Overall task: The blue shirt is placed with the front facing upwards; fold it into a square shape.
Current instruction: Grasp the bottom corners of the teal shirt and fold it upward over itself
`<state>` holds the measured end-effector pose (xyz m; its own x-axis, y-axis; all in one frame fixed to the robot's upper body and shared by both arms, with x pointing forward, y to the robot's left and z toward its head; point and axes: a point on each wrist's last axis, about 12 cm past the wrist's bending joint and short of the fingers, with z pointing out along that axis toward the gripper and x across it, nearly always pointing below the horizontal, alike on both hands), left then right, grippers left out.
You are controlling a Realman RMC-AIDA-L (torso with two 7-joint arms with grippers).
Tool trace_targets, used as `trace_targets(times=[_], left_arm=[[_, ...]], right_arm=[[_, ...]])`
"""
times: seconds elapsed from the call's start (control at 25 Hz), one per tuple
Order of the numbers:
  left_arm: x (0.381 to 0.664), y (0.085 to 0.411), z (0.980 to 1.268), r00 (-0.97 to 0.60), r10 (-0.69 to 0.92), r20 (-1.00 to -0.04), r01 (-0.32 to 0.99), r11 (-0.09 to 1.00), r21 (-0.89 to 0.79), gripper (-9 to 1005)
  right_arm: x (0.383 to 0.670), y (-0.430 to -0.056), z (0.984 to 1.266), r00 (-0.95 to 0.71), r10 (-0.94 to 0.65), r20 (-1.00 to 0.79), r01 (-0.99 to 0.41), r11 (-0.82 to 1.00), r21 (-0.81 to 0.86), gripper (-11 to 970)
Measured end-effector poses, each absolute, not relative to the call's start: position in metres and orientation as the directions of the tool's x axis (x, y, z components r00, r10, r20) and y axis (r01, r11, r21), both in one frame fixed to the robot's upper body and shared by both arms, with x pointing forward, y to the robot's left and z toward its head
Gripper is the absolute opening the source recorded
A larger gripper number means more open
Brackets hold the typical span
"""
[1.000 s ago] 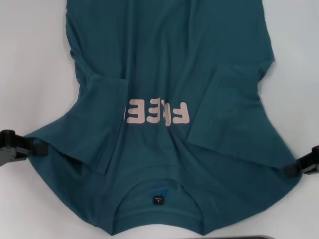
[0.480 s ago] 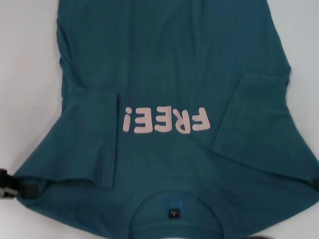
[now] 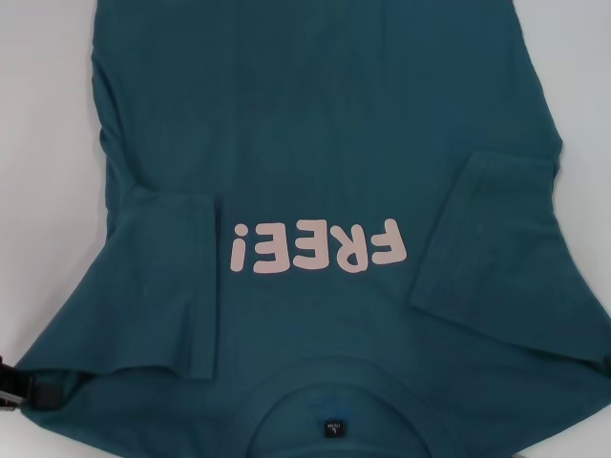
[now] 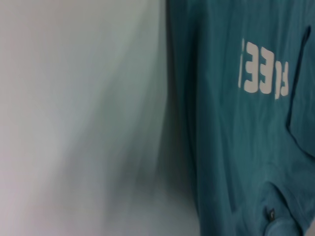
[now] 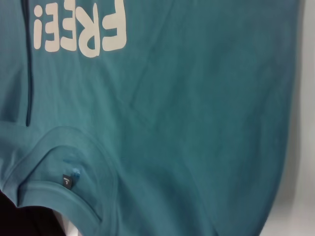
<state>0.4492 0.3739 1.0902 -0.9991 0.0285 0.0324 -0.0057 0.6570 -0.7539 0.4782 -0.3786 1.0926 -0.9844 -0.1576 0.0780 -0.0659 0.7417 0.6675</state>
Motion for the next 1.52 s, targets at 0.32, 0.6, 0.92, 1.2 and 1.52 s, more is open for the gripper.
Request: trace_targets(times=[0.32, 0.6, 0.92, 1.2, 1.52], left_arm=[[0.48, 0.352, 1.111, -0.984, 0.062, -0.168, 0.175, 0.528, -0.831, 12], [0.54, 0.332, 1.139, -0.975, -0.093, -0.202, 0.128, 0.509, -0.851, 11], [0.599, 0.309, 1.145, -0.93, -0.279, -0.238, 0.039, 0.569, -0.821, 11], [0.627, 0.297, 1.141, -0.856, -0.394, -0.335, 0.023, 0.618, -0.786, 12], [0.656, 0.267, 1.143, -0.791, -0.398, -0.464, 0.053, 0.711, -0.701, 12]], right_arm=[[0.501, -0.373, 1.115, -0.987, -0.127, -0.101, -0.16, 0.663, 0.731, 66], [0.531, -0.371, 1.141, -0.969, -0.022, -0.245, -0.205, 0.624, 0.754, 74], [0.565, -0.385, 1.157, -0.891, 0.252, -0.378, -0.139, 0.641, 0.755, 83], [0.583, -0.388, 1.16, -0.803, 0.356, -0.479, -0.149, 0.657, 0.739, 91], [0.61, -0.371, 1.152, -0.719, 0.349, -0.6, -0.168, 0.751, 0.638, 100]])
